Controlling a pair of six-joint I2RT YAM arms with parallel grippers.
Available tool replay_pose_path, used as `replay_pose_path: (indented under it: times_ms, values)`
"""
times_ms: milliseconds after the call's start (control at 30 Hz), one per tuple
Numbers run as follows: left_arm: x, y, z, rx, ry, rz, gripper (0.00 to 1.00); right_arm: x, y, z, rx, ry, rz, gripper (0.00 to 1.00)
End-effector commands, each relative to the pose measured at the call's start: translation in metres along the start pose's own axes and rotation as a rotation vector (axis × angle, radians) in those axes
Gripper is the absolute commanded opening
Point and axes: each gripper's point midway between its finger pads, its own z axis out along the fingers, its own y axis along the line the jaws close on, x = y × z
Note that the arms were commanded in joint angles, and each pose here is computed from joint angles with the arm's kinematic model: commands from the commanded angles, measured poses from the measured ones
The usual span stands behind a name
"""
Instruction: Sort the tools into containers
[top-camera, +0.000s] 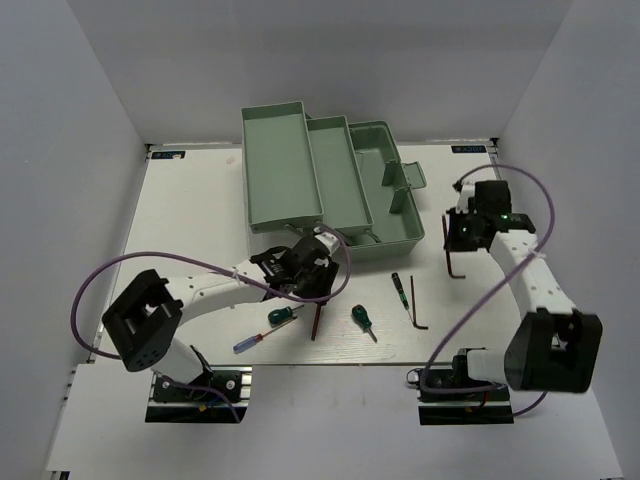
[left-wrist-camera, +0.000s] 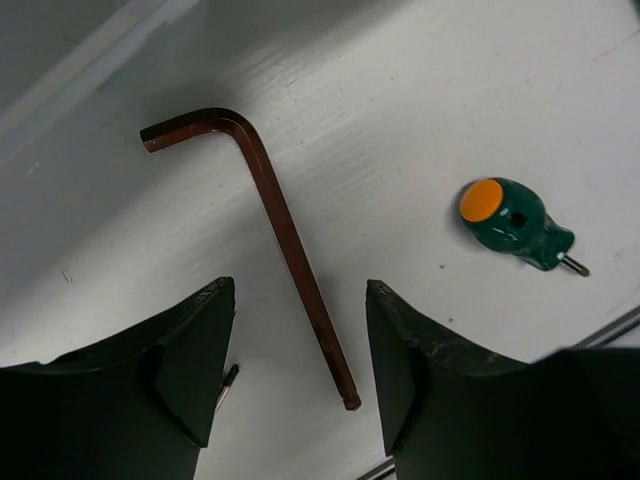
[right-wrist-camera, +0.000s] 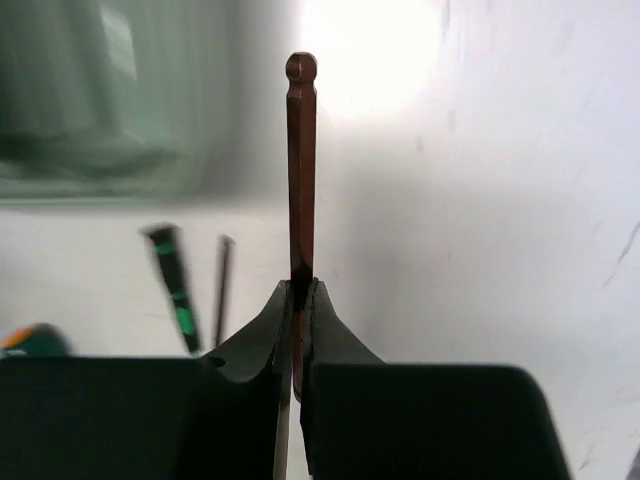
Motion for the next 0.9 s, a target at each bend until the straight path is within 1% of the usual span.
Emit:
replay_pose_path:
  times_ms: [0,67,100,167,233,267,300,333,367,400,433,500,533,567,600,633,667,700,767,800,833,867]
  values:
    - [-0.020,-0.001,0.006,-0.033,-0.055,0.011,0.66,-0.068,0.036,-0.064,-0.173,-0.262,-0.157,0.00]
    - [-0.018,-0.003,0.011,-0.043,-0.045,0.020,0.66,-0.087,0.052,-0.081,-0.249,-0.332,-0.185,0.00]
    - [-0.022,0.000,0.013,-0.068,-0.054,0.020,0.66,-0.104,0.068,-0.091,-0.332,-0.390,-0.207,0.00]
    - [-0.014,0.003,0.021,-0.080,-0.026,0.023,0.66,-0.118,0.088,-0.094,-0.424,-0.397,-0.201,0.00]
    - [-0.010,0.002,0.027,-0.089,-0.016,0.033,0.65,-0.131,0.115,-0.075,-0.535,-0.335,-0.193,0.00]
    - [-0.011,0.004,0.027,-0.101,-0.022,0.022,0.65,-0.140,0.116,-0.081,-0.534,-0.366,-0.200,0.00]
    - [-0.008,0.005,0.030,-0.105,-0.012,0.024,0.65,-0.143,0.121,-0.057,-0.548,-0.312,-0.194,0.00]
    - [-0.008,0.005,0.030,-0.105,-0.013,0.015,0.65,-0.153,0.130,-0.056,-0.557,-0.334,-0.218,0.00]
    - [-0.009,0.004,0.033,-0.117,-0.023,0.012,0.63,-0.154,0.132,-0.047,-0.556,-0.312,-0.192,0.00]
    - [-0.009,0.004,0.033,-0.117,-0.023,0.012,0.63,-0.156,0.132,-0.023,-0.552,-0.264,-0.175,0.00]
    - [-0.005,0.005,0.036,-0.122,-0.011,0.005,0.63,-0.163,0.138,-0.021,-0.551,-0.264,-0.163,0.13]
    - [-0.005,0.005,0.039,-0.144,-0.020,0.004,0.62,-0.166,0.142,-0.004,-0.560,-0.224,-0.126,0.28]
    - [-0.001,0.006,0.043,-0.150,-0.008,-0.004,0.58,-0.176,0.147,-0.006,-0.569,-0.230,-0.132,0.37]
    - [-0.004,0.005,0.041,-0.166,-0.018,-0.004,0.56,-0.177,0.147,-0.005,-0.573,-0.220,-0.122,0.52]
    - [0.004,0.004,0.044,-0.172,0.004,0.008,0.54,-0.180,0.148,-0.007,-0.575,-0.232,-0.127,0.56]
    - [0.005,0.007,0.043,-0.185,0.007,0.011,0.49,-0.184,0.150,-0.017,-0.575,-0.258,-0.138,0.59]
    - [0.007,0.005,0.044,-0.197,0.013,0.014,0.47,-0.185,0.148,-0.018,-0.569,-0.268,-0.146,0.61]
    - [0.011,0.003,0.047,-0.198,0.025,0.024,0.44,-0.186,0.146,-0.025,-0.566,-0.283,-0.149,0.61]
    - [0.018,0.006,0.050,-0.222,0.039,0.031,0.40,-0.181,0.139,-0.028,-0.554,-0.270,-0.137,0.61]
    - [0.027,0.006,0.052,-0.231,0.068,0.045,0.38,-0.174,0.136,-0.025,-0.547,-0.255,-0.128,0.63]
    - [0.028,0.009,0.051,-0.248,0.072,0.049,0.34,-0.172,0.135,-0.030,-0.549,-0.264,-0.129,0.63]
    - [0.034,0.008,0.054,-0.249,0.086,0.062,0.28,-0.170,0.132,-0.038,-0.548,-0.277,-0.121,0.63]
